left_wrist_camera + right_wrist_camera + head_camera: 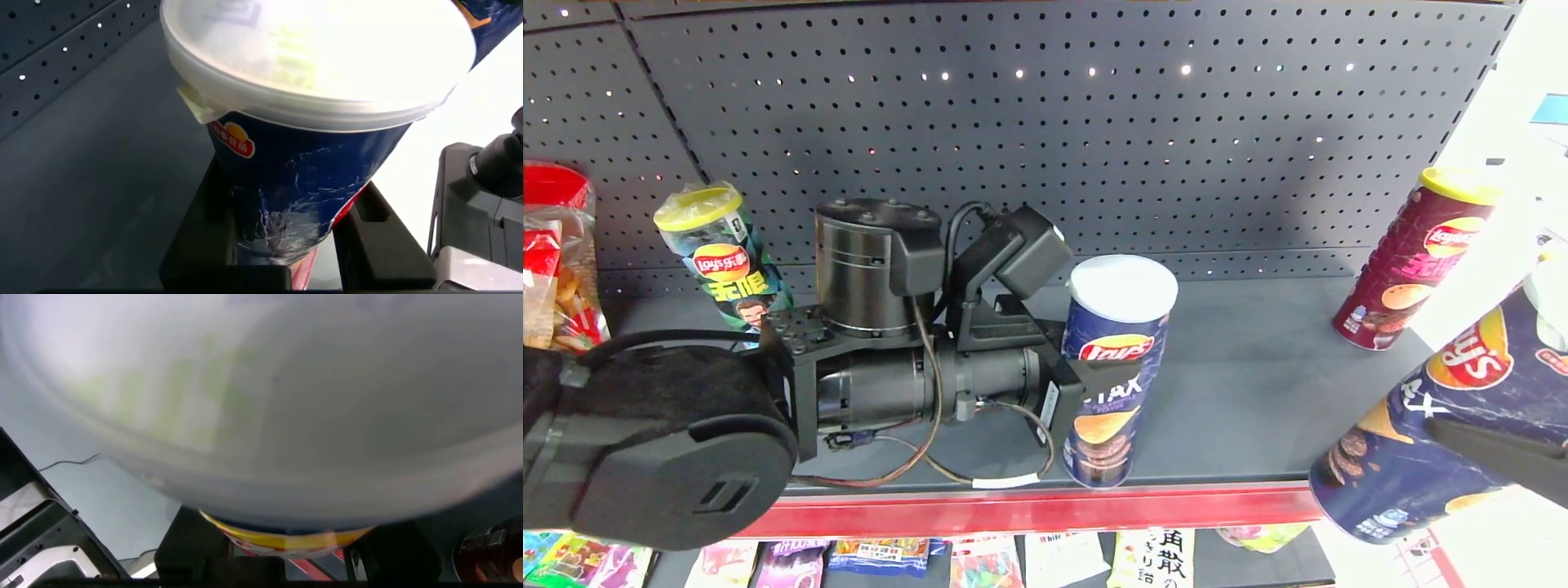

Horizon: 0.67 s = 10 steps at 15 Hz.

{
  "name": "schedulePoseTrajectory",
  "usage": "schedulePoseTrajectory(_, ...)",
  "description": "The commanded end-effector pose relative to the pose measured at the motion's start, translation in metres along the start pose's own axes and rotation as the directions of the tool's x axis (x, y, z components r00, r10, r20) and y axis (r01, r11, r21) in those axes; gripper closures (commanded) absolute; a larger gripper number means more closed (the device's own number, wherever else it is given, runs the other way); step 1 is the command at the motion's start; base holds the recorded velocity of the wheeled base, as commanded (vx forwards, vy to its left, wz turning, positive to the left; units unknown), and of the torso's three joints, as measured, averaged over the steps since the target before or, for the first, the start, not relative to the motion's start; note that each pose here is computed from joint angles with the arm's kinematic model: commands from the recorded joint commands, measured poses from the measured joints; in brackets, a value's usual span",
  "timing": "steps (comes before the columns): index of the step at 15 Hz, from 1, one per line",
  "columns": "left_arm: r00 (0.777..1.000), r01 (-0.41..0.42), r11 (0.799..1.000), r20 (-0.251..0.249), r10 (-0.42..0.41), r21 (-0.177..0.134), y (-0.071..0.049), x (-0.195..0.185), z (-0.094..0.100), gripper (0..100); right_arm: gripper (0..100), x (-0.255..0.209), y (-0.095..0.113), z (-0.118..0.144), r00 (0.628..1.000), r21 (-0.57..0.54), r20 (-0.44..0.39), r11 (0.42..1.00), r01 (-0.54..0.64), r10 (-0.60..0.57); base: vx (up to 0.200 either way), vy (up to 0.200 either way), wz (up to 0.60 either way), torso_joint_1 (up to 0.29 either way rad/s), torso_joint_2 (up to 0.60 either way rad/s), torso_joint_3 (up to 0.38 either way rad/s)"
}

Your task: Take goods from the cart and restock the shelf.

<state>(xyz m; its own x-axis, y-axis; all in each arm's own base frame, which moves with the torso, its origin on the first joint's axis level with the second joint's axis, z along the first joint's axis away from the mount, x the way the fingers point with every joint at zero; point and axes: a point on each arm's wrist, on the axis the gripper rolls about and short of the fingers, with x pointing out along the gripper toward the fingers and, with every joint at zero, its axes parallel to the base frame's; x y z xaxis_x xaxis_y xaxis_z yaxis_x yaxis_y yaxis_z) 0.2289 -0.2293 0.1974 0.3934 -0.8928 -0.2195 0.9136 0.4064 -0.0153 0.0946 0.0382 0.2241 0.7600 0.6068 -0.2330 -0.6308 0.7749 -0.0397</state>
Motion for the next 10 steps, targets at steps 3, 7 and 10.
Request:
schedulePoseTrajectory(3,1.000,0.004,1.000,0.003,-0.004,0.001,-0.0049,-0.0028,0.0012,100,100,0.0007,-0.0002,0.0001,1.000,0.000,-0.002,1.000,-0.001,0.001,0.000,0.000,0.00,0.000,0.00,0.000)
schedulePoseTrajectory(7,1.000,0.011,1.000,-0.011,-0.011,-0.004,-0.0089,-0.0069,-0.0033,100,100,0.0007,-0.0002,0.0001,1.000,0.000,-0.002,1.000,-0.001,0.001,0.000,0.000,0.00,0.000,0.00,0.000)
schedulePoseTrajectory(10,1.000,0.009,1.000,-0.020,-0.009,-0.007,-0.0098,-0.0089,-0.0061,100,100,0.0009,-0.0004,0.0009,1.000,0.000,0.000,1.000,-0.001,0.001,0.000,0.000,0.00,0.000,0.00,0.000)
